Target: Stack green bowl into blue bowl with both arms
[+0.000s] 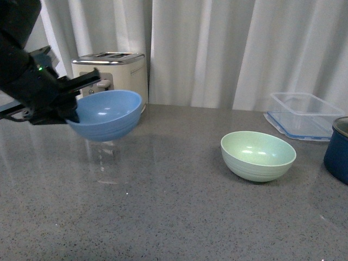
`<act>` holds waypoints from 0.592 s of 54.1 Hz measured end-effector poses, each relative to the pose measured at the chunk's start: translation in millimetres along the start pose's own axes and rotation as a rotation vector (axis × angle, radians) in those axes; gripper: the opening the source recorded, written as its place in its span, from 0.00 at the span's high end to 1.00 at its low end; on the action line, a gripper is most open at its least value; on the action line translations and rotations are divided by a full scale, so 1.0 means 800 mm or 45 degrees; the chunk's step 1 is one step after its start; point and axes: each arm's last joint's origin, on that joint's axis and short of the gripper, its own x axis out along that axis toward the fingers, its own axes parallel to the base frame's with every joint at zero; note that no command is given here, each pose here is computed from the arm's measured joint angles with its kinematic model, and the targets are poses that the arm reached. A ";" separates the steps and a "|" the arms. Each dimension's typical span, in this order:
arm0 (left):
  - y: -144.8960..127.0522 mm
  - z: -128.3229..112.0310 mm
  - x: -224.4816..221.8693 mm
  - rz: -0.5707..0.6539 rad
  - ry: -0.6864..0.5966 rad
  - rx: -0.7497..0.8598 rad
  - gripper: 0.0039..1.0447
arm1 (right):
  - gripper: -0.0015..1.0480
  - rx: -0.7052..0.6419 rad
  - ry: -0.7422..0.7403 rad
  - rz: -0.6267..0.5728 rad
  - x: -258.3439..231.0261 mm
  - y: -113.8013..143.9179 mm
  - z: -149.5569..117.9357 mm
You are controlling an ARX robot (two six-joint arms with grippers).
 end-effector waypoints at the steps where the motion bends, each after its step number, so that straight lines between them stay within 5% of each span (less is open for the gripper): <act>1: -0.008 0.000 -0.001 -0.015 -0.002 0.009 0.97 | 0.10 0.000 0.000 0.000 0.000 0.000 0.000; 16: -0.074 -0.023 0.024 -0.101 0.076 0.060 0.97 | 0.10 0.000 0.000 0.000 0.000 0.000 0.000; 32: -0.096 -0.050 0.076 -0.036 0.177 0.087 0.97 | 0.10 0.000 0.000 0.000 0.000 0.000 0.000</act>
